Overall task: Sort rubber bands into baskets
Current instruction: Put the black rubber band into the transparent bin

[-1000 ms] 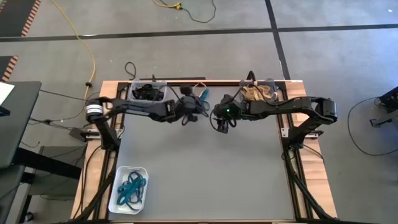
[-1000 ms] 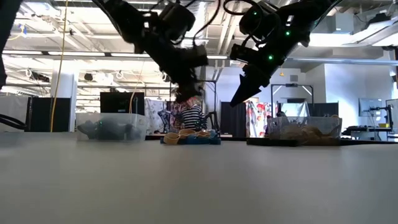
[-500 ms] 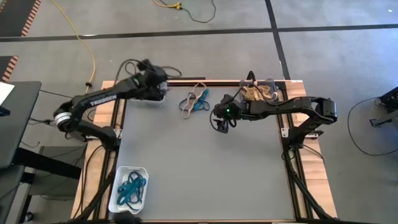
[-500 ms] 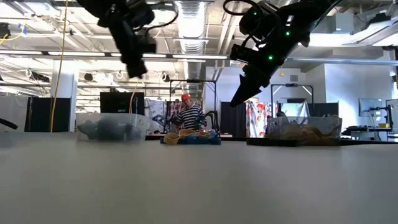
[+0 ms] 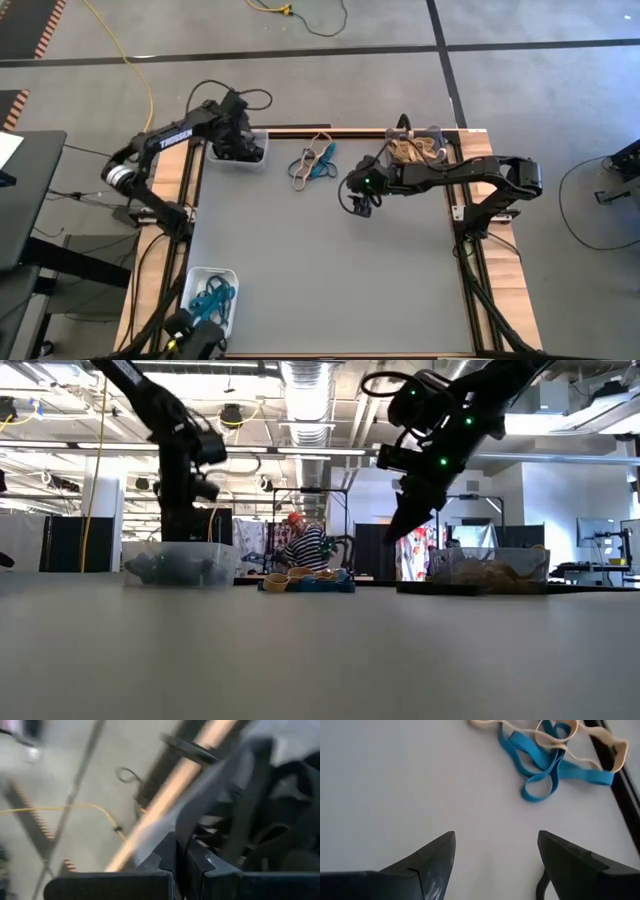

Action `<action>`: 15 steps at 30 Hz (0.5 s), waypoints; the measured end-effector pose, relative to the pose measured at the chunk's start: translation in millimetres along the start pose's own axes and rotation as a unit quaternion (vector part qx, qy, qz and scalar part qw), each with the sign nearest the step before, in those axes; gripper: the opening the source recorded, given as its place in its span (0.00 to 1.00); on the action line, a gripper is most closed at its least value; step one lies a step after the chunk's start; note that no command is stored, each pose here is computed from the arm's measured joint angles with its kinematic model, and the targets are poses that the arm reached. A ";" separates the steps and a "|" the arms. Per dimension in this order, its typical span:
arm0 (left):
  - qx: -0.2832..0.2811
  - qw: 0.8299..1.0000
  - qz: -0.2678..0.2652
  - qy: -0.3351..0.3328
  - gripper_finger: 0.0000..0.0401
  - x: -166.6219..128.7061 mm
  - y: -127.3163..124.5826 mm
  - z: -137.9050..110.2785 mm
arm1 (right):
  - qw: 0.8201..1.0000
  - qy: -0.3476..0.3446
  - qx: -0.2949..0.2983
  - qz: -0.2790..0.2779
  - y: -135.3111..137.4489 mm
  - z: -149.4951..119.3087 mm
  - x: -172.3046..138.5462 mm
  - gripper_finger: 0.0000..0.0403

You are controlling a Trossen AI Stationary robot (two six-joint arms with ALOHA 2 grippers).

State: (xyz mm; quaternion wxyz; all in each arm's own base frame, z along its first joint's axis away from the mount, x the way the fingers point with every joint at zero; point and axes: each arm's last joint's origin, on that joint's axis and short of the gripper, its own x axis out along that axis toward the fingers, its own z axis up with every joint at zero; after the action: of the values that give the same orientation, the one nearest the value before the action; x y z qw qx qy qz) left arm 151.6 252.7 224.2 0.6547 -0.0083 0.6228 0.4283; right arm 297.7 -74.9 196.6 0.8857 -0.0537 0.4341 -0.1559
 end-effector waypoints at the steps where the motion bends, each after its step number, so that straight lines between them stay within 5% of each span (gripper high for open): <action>1: 0.005 1.000 -0.016 0.012 0.00 6.7 -3.2 -0.3 | 1.000 0.003 0.001 0.000 0.3 -1.3 0.4 0.77; 7: 0.039 0.994 -0.055 0.083 0.00 36.3 -20.8 -2.5 | 1.000 0.013 -0.001 0.002 1.8 -9.2 3.4 0.77; 15: 0.035 0.996 -0.046 0.067 0.17 22.4 -21.9 -1.4 | 1.000 0.005 0.003 -0.004 -2.3 -11.4 5.8 0.77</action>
State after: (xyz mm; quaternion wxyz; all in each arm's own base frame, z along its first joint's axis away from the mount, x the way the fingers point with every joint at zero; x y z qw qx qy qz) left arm 159.8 250.5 194.0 0.6301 -0.0428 0.6789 0.3745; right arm 291.6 -78.4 185.7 0.8828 -0.0524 0.4380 -0.1613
